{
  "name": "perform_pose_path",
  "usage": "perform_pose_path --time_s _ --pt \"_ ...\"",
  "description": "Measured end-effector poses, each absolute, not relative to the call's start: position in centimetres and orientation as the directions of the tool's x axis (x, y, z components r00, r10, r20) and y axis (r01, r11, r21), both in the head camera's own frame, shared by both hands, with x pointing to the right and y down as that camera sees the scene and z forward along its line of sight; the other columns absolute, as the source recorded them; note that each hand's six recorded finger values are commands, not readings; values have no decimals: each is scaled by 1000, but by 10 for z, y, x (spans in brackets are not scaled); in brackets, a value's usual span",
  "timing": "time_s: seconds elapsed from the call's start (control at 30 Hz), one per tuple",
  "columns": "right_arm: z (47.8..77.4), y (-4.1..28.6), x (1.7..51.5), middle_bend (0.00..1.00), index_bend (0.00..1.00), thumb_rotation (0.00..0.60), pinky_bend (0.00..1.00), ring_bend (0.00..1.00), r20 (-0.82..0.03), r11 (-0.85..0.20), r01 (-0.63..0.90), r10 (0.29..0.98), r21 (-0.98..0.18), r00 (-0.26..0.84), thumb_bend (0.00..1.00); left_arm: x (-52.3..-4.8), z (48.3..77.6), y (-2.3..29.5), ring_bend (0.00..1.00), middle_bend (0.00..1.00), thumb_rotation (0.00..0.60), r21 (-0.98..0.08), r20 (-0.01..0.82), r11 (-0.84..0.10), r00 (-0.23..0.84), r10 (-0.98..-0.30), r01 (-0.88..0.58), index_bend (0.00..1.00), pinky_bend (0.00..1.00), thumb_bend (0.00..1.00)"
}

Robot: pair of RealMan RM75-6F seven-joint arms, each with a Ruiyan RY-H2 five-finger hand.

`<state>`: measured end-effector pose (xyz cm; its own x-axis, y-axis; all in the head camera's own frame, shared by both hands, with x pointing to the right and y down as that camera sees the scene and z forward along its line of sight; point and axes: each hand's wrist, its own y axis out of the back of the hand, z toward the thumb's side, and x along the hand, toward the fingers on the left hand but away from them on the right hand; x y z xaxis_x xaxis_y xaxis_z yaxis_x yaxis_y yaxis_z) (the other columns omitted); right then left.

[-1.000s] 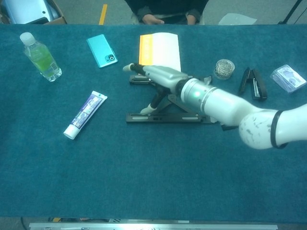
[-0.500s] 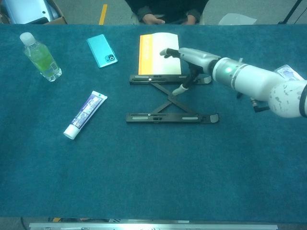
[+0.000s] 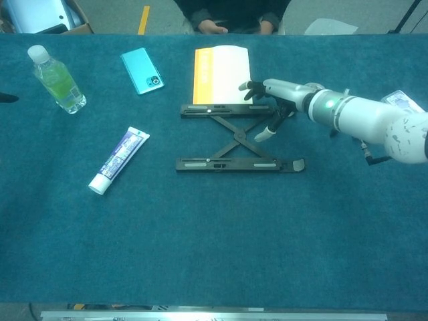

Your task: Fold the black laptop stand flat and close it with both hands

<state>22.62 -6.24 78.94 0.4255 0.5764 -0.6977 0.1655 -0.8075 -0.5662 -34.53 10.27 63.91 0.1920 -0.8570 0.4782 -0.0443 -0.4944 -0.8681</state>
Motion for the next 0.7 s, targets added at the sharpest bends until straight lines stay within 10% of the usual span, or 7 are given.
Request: perform_pose_path --time_s 0.7 --pt "764 -33 227 172 0 600 79 222 -709 -845 168 520 -507 476 0 -347 638 106 18 59 600 -857 496 -514 225 -839 -25 32 90 324"
